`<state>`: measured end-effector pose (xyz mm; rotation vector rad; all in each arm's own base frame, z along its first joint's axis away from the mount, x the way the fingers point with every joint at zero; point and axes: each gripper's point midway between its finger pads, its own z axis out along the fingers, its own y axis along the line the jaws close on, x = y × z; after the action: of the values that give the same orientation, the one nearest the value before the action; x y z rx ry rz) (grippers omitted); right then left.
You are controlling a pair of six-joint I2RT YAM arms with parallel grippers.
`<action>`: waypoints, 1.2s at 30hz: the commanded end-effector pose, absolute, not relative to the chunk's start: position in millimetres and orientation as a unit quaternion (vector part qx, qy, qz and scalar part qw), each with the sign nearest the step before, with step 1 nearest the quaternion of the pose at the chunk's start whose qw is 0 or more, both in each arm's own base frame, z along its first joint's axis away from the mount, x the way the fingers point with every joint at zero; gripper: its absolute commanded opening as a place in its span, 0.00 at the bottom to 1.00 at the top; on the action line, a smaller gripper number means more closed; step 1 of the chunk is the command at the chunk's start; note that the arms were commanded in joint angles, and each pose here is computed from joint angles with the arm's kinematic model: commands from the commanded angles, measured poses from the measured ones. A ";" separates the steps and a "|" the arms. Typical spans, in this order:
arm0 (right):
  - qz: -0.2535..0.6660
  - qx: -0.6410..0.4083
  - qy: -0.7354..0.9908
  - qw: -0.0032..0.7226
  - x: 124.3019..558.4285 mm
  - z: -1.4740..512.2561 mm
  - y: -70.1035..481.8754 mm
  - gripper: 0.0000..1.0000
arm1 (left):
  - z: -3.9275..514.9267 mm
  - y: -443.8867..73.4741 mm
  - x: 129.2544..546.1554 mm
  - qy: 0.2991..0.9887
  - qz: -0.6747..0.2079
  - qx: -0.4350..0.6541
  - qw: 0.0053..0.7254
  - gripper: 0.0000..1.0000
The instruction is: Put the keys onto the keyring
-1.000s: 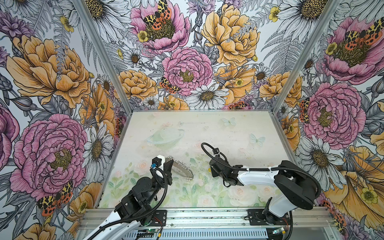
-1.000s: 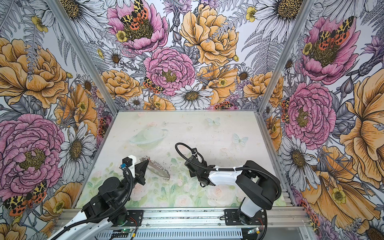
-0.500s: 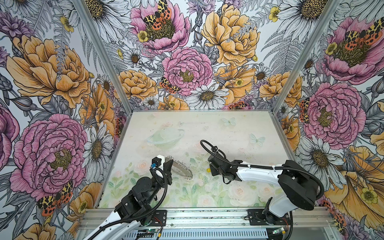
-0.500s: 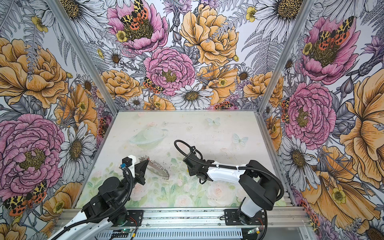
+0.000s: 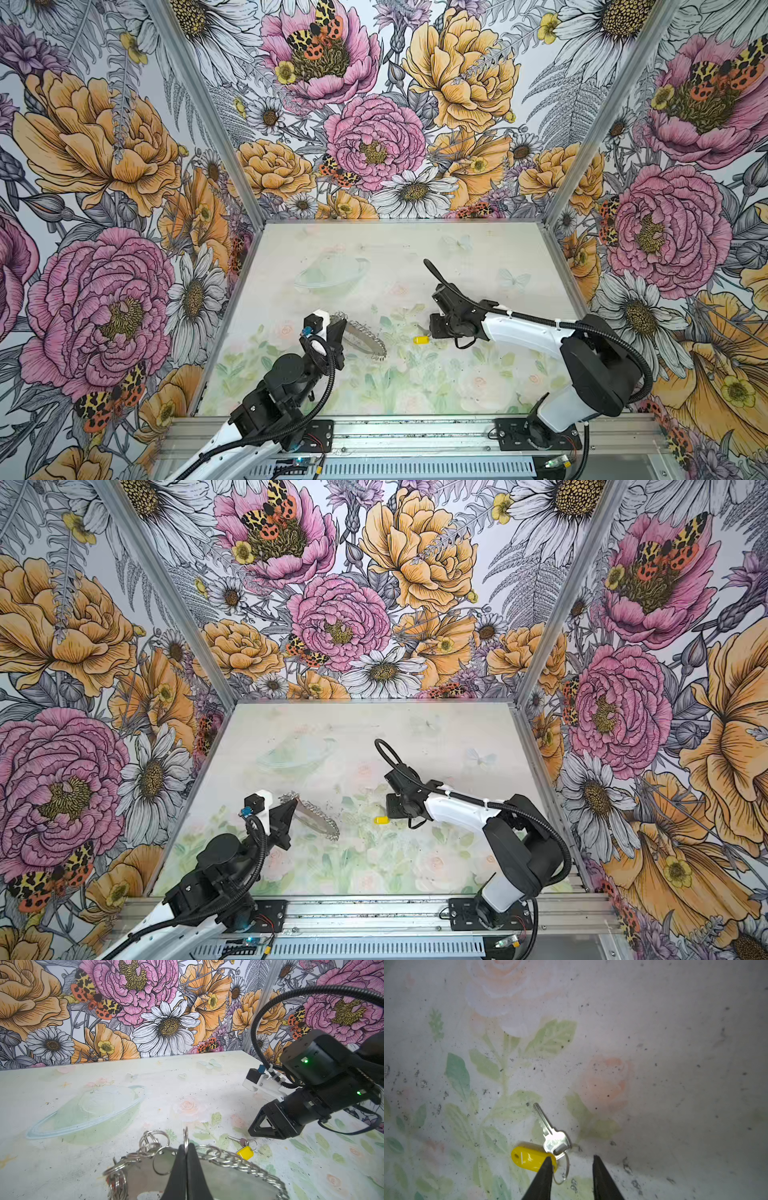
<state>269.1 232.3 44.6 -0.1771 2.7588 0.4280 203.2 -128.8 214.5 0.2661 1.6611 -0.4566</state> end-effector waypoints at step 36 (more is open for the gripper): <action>0.200 -0.050 0.972 0.112 271.1 31.8 247.6 0.09 | 229.0 -130.8 204.0 0.709 -0.215 0.112 0.662 0.00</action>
<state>263.8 242.5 25.6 -0.1493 2.8745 0.5563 203.0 -129.2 214.5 0.2682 1.6610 -0.4588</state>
